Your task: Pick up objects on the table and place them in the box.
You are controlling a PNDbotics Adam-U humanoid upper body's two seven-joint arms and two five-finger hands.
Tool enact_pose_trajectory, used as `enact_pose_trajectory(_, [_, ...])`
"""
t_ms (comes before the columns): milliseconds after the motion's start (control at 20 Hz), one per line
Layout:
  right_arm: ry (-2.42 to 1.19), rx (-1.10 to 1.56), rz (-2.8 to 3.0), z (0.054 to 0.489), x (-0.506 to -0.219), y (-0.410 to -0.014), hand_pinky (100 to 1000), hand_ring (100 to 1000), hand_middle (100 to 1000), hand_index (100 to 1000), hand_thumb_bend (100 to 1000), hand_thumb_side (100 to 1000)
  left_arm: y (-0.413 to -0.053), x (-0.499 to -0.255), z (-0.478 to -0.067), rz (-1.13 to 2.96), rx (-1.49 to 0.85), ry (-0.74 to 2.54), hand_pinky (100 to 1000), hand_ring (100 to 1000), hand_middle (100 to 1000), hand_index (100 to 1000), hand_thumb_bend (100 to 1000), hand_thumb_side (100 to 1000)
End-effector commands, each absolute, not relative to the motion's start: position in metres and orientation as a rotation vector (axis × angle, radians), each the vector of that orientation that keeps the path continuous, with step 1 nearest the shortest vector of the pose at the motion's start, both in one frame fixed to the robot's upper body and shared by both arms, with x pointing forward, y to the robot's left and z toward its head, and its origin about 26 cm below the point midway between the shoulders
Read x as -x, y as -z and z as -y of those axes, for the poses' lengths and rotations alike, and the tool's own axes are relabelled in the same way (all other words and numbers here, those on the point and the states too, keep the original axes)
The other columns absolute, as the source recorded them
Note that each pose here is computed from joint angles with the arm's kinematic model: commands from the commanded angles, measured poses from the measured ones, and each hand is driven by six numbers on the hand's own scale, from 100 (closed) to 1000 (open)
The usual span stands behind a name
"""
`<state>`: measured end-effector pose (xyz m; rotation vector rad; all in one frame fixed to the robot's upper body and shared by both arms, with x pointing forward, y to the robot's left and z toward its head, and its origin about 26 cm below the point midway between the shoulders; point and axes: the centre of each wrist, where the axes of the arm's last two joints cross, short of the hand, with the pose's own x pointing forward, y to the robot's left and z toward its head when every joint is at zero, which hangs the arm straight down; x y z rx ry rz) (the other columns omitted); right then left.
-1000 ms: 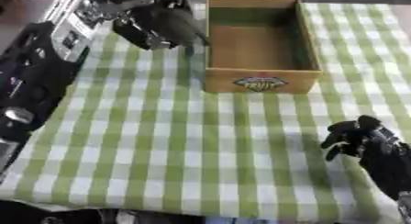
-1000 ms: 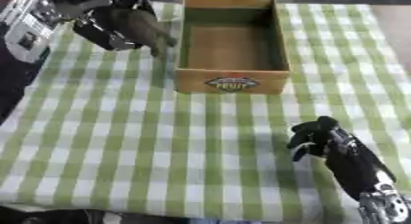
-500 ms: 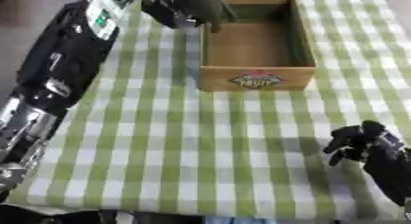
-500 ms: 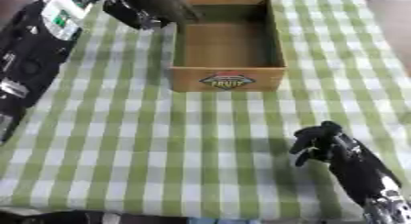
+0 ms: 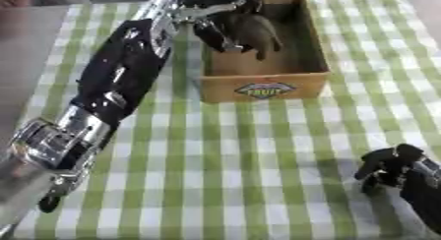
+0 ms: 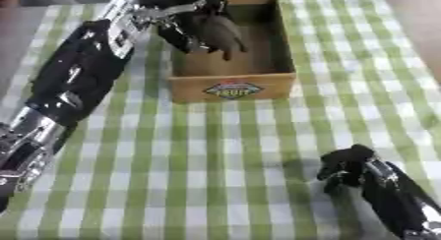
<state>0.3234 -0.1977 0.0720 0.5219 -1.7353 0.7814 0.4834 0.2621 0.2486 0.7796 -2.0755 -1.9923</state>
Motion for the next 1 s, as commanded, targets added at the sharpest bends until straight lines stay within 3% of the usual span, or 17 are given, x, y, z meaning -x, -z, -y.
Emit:
enact_pose_trajectory(50, [-0.801,-0.526,1.756,0.195,-0.325,-0.079,485,610,545,700,100,1000,-0.255,-0.484,-0.263,2.072,-0.837,2.018,164,170,283,553,264,108])
enact_pose_trajectory(250, [-0.803,-0.527,1.755,0.195,-0.326,-0.08,484,610,545,700,100,1000,-0.246,-0.485,-0.26,2.03,-0.878,2.076,345,331,422,651,358,125])
enact_pose_trajectory(300, [-0.803,-0.528,1.755,0.195,-0.326,-0.08,484,610,545,700,100,1000,-0.243,-0.485,-0.26,2.012,-0.887,2.091,438,435,490,697,379,142])
enact_pose_trajectory(400, [-0.803,-0.527,1.755,0.195,-0.326,-0.08,484,610,545,700,100,1000,-0.236,-0.485,-0.26,1.954,-0.895,2.137,528,523,569,740,436,148])
enact_pose_trajectory(700, [-0.799,-0.527,1.753,0.196,-0.326,-0.079,483,610,545,700,100,1000,-0.216,-0.487,-0.255,1.692,-0.852,2.315,708,750,776,850,512,161])
enact_pose_trajectory(800, [-0.793,-0.526,1.751,0.196,-0.325,-0.078,483,610,545,699,100,1000,-0.218,-0.485,-0.253,1.673,-0.83,2.325,744,784,801,861,471,268])
enact_pose_trajectory(1000, [-0.779,-0.519,1.744,0.199,-0.324,-0.075,483,610,544,699,100,1000,-0.242,-0.478,-0.257,1.9,-0.797,2.184,739,770,786,846,365,253])
